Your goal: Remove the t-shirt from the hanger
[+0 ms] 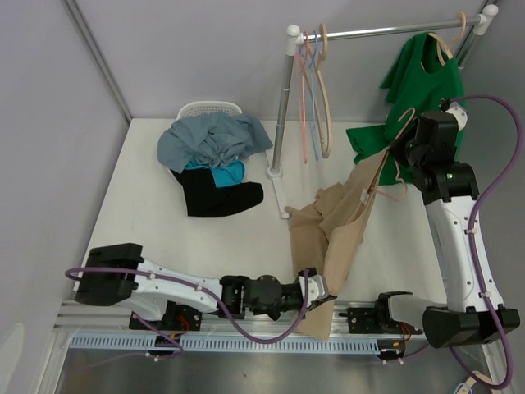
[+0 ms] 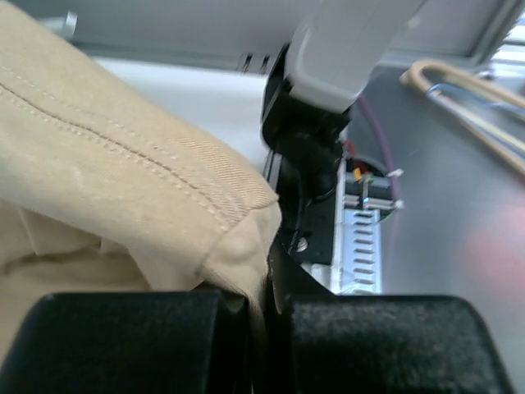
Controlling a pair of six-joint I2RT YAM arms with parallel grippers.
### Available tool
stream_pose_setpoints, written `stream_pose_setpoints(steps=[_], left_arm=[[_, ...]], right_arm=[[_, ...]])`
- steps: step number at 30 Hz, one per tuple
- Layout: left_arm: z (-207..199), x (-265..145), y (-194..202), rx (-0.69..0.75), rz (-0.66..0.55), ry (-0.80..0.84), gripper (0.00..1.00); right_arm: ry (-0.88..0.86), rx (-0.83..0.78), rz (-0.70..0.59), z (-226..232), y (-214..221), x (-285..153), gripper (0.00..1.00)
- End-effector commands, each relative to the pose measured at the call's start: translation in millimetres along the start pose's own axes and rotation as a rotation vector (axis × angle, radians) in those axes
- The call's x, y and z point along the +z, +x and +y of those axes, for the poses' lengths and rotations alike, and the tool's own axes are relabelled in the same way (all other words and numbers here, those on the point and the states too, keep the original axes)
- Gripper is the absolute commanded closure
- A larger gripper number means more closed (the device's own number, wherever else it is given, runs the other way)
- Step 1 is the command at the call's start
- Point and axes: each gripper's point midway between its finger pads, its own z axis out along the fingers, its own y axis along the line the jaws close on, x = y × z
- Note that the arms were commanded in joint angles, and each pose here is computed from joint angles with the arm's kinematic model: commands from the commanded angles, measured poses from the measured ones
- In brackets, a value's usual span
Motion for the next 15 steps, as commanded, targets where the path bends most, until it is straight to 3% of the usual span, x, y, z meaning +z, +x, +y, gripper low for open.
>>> stream_pose_setpoints(steps=[1, 2, 3, 4, 5, 6, 8, 9, 12, 15], left_arm=[[18, 20, -10, -0.051, -0.025, -0.065, 0.99], [30, 25, 10, -0.106, 0.057, -0.091, 0.99], [65, 41, -22, -0.158, 0.017, -0.155, 0.99], [81, 46, -17, -0.202, 0.059, -0.177, 0.99], [89, 50, 19, -0.276, 0.200, -0.170, 0.99], [126, 64, -18, -0.314, 0.146, -0.219, 0.99], [151, 73, 8, -0.397, 0.236, -0.248, 0.99], [180, 74, -3, -0.429, 0.226, -0.301, 0.99], [229, 67, 20, -0.551, 0.278, -0.410, 0.99], [246, 48, 48, -0.686, 0.324, -0.454, 0.99]], right_arm=[[-0.141, 0.005, -0.105, 32, -32, -25, 1.00], [-0.169, -0.009, -0.083, 37, -26, -30, 1.00], [-0.208, -0.023, -0.037, 42, -16, -38, 1.00], [-0.248, -0.043, -0.023, 46, -11, -49, 1.00], [-0.281, -0.058, -0.007, 50, -7, -56, 1.00], [-0.334, -0.081, 0.037, 55, 2, -66, 1.00], [-0.377, -0.153, 0.081, 54, 11, -82, 1.00], [-0.390, -0.184, 0.092, 54, 11, -88, 1.00], [-0.352, -0.259, 0.052, 45, -3, -101, 1.00], [-0.322, -0.285, -0.093, 39, -32, -113, 1.00]])
